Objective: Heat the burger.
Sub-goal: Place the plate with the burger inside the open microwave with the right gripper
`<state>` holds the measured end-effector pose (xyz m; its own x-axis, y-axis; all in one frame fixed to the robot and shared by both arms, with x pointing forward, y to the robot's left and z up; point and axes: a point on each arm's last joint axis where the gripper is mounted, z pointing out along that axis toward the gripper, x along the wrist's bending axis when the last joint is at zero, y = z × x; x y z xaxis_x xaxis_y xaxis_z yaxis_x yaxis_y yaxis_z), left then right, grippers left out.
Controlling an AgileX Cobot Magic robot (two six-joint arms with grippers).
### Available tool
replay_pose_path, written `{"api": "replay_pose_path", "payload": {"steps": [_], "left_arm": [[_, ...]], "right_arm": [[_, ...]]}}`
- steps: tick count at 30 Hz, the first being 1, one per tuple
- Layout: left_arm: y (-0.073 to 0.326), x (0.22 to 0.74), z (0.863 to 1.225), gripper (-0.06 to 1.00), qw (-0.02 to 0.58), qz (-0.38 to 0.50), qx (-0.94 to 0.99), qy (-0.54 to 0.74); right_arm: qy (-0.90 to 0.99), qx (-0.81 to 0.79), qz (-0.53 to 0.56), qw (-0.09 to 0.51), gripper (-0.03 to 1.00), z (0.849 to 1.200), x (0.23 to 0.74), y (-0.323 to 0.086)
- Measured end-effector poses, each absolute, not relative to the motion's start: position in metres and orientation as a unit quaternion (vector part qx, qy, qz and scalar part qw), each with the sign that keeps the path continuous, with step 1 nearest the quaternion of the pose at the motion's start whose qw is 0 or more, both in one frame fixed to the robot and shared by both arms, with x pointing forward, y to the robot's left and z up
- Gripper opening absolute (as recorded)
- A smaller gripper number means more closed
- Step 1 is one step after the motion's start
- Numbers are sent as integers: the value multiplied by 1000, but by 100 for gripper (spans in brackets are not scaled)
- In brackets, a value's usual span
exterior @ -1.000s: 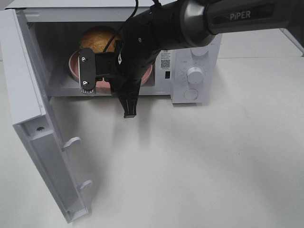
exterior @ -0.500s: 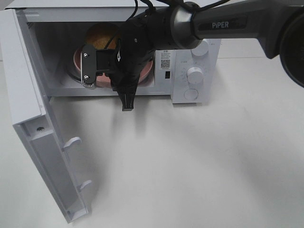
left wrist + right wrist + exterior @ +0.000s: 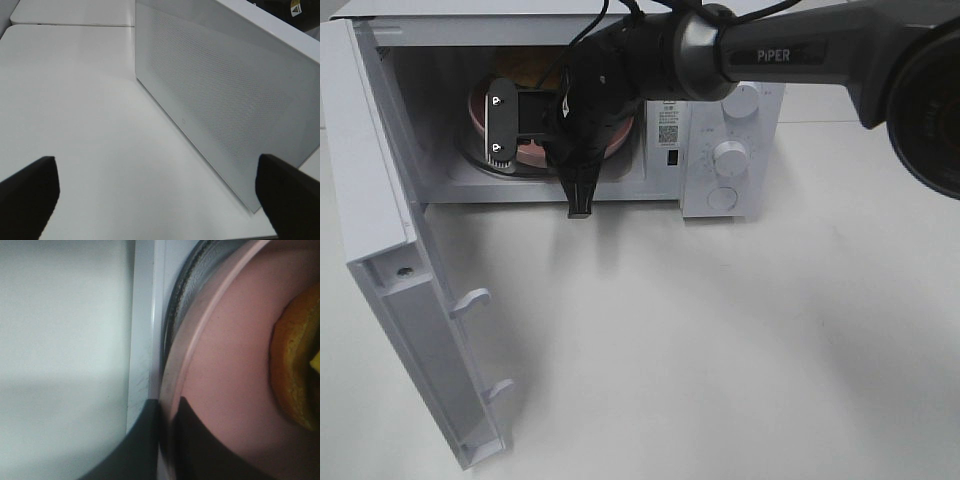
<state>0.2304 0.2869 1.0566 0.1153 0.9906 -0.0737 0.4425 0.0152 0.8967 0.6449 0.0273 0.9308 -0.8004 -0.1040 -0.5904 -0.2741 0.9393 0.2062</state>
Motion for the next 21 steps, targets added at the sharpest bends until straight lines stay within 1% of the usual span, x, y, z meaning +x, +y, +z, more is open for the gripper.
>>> {"api": "replay_pose_path", "payload": {"steps": [15,19,21], "left_arm": [[287,230,1057,99,417,329,620,578],[287,230,1057,99,417,329,620,578],[287,230,1057,99,417,329,620,578]], "right_arm": [[934,-124,136,307,6,932,646,28],[934,-123,137,307,8,932,646,28],[934,-117,139,308,15,932,646,28]]}}
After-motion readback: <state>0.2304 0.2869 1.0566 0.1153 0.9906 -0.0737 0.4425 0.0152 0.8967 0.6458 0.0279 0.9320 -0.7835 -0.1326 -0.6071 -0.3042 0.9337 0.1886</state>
